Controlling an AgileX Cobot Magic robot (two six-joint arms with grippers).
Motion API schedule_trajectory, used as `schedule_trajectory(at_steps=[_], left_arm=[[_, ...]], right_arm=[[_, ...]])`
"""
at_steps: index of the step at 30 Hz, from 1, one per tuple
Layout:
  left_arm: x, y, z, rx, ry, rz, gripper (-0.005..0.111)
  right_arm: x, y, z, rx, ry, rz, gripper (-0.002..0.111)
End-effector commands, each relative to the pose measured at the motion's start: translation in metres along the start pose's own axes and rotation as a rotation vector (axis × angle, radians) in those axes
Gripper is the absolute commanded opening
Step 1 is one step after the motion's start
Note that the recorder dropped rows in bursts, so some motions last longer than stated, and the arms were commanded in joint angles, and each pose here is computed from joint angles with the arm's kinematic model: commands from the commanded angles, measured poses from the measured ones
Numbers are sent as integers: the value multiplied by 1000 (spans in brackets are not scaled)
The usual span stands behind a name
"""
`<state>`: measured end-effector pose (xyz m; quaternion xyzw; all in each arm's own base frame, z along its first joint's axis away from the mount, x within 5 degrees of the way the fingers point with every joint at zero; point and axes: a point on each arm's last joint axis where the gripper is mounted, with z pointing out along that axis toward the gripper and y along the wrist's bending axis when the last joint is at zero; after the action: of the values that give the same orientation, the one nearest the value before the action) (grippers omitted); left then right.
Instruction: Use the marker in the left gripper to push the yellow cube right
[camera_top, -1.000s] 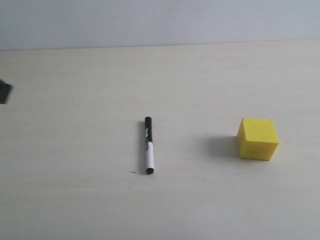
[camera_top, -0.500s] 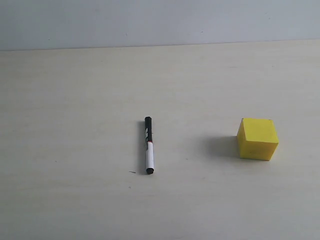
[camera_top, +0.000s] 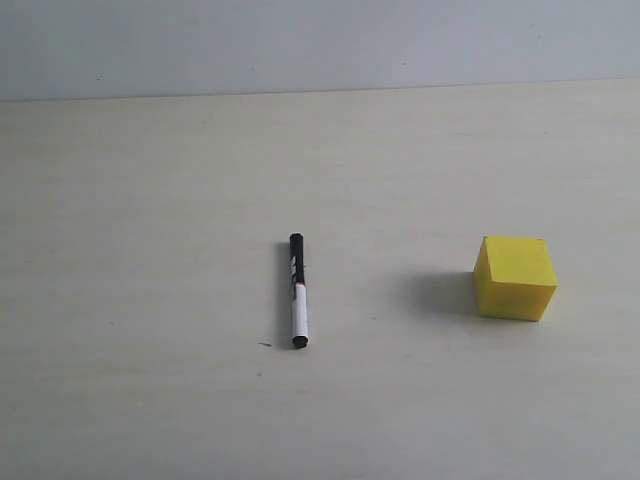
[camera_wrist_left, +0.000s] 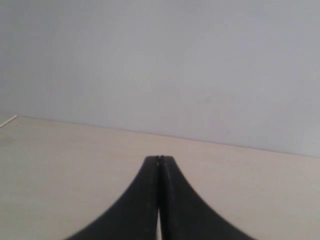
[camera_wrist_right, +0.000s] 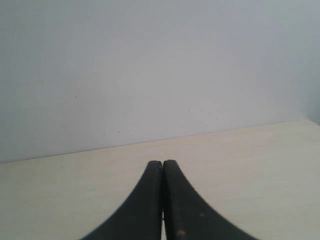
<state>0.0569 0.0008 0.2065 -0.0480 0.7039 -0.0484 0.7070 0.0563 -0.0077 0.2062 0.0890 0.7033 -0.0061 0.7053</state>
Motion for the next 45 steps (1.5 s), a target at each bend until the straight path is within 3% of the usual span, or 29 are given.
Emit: schedule_trajectory(at_steps=[1,7,12,17,45], left_arm=[[2,1,0,-11,16,-75,0],[6,1,-1,-17,53,-113,0],[6,-1,-1,5,53,-81,0],[6,0,-1,5,52,56,0],[6,0,-1,5,52,43,0]], right_arm=[[0,0,0,3,-12,4,0],[0,0,0,3,-12,4,0],[0,0,0,3,-12,4,0],[0,0,0,3,-12,4,0],[0,0,0,3,-12,4,0]])
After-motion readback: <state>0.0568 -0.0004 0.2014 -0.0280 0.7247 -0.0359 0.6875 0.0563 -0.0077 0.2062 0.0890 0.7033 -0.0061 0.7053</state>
